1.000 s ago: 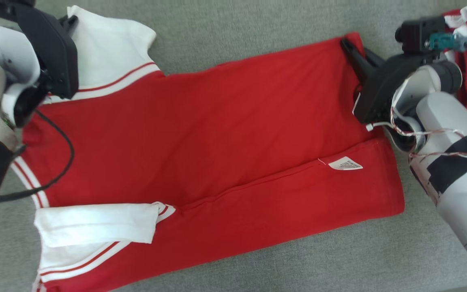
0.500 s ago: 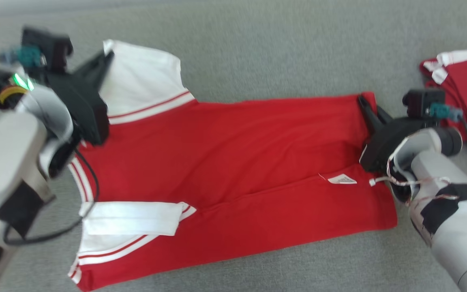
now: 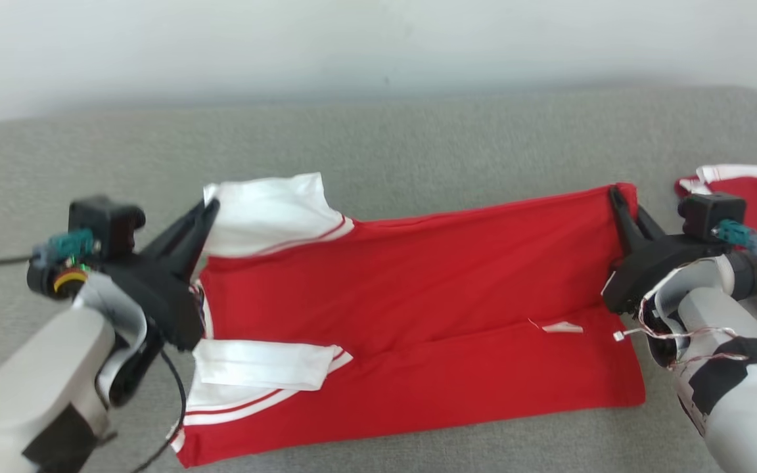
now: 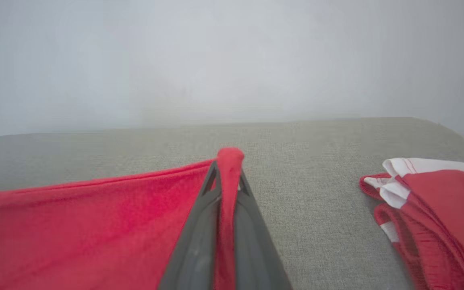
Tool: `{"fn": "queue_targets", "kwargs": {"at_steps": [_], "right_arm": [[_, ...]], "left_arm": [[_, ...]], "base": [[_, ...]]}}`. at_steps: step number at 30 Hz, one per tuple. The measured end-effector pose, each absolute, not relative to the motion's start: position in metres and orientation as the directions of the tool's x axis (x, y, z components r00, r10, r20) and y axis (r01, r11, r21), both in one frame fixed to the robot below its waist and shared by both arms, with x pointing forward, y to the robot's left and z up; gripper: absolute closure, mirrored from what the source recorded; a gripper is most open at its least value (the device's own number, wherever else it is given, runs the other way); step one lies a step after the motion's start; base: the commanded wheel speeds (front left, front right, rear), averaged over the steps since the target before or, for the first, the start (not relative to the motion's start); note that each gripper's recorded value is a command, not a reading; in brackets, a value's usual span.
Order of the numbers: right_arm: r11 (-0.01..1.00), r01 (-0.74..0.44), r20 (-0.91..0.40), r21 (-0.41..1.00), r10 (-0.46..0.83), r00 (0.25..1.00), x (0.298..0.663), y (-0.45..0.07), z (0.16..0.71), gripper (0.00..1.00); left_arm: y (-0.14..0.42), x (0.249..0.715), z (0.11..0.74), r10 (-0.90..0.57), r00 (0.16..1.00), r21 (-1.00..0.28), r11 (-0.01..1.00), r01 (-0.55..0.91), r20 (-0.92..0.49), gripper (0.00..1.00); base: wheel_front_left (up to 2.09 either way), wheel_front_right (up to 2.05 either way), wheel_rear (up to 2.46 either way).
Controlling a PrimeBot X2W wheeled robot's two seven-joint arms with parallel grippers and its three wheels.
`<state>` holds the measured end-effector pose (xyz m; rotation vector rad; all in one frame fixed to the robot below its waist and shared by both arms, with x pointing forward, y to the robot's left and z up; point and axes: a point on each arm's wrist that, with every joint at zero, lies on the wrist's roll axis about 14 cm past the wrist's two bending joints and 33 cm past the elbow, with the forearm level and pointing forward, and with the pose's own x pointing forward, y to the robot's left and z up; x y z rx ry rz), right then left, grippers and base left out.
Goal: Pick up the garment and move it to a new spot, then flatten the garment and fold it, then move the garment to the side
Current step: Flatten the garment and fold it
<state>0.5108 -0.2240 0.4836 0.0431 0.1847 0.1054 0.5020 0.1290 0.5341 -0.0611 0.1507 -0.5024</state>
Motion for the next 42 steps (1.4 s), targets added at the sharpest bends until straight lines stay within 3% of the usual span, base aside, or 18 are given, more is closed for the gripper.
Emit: {"fn": "queue_targets", "kwargs": {"at_steps": [12, 21, 42], "right_arm": [[0.995, -0.089, -0.160, 0.046, 0.095, 0.983, 0.478, -0.222, 0.481, 1.00], [0.994, -0.073, -0.211, 0.076, 0.088, 0.974, 0.460, -0.214, 0.457, 1.00], [0.993, -0.039, -0.265, 0.112, 0.068, 0.962, 0.422, -0.214, 0.428, 1.00]], "left_arm": [[0.135, 0.443, 0.532, -0.451, 0.892, -0.180, 0.881, 0.437, -0.042, 1.00], [0.116, 0.393, 0.493, -0.441, 0.893, -0.309, 0.864, 0.397, -0.087, 1.00], [0.114, 0.347, 0.446, -0.356, 0.925, -0.426, 0.863, 0.270, -0.133, 1.00]], "base": [[0.00, 0.00, 0.00], [0.00, 0.00, 0.00], [0.00, 0.00, 0.00]]}}
